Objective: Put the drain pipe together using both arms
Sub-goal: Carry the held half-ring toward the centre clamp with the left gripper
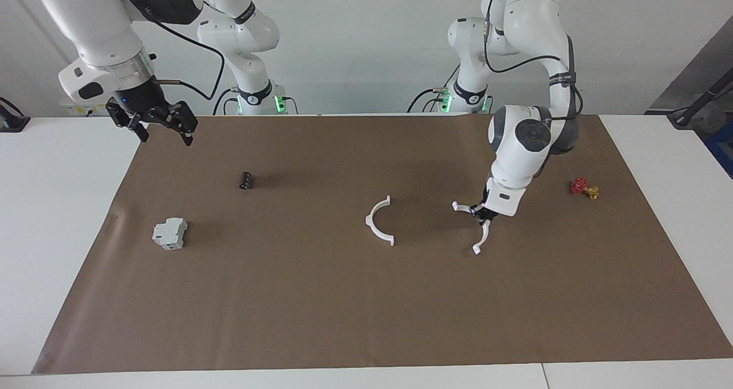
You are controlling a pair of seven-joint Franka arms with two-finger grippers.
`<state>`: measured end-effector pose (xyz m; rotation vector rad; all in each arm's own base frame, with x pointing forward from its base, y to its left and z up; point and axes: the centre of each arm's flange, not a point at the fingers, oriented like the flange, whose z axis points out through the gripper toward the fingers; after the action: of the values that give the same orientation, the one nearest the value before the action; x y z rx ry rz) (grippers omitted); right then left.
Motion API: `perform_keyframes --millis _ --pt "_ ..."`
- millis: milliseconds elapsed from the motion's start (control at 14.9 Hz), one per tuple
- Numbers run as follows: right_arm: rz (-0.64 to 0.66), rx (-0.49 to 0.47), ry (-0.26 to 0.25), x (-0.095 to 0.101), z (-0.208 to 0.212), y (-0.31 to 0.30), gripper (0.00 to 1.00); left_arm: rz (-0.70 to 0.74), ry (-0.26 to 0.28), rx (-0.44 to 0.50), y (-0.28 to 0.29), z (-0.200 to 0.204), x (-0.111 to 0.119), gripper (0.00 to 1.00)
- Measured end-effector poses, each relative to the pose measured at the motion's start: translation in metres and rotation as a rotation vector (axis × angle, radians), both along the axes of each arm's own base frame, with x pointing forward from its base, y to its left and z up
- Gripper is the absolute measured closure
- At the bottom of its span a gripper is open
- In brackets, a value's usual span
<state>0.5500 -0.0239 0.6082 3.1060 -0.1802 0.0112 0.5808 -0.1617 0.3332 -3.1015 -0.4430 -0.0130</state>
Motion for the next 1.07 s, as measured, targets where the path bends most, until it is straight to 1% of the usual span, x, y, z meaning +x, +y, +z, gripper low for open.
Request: perform_keyframes --millis 201,335,670,803,1071 --pt "0.000 0.000 0.000 0.000 0.000 0.000 0.00 0.020 -0.001 -0.002 -0.031 0.000 -0.008 0.79" --pt "0.000 0.000 0.000 0.000 0.000 0.000 0.00 0.002 -0.008 -0.008 -0.045 0.003 -0.009 0.79" --pt "0.000 0.000 0.000 0.000 0.000 0.000 0.00 -0.188 -0.019 0.001 -0.056 0.003 -0.003 0.79" --pt "0.000 0.000 0.000 0.000 0.000 0.000 0.00 -0.243 -0.020 -0.004 -0.067 0.000 0.001 0.79" --pt "0.000 0.000 0.000 0.000 0.000 0.000 0.00 -0.313 -0.012 -0.029 -0.107 -0.013 -0.006 0.79"
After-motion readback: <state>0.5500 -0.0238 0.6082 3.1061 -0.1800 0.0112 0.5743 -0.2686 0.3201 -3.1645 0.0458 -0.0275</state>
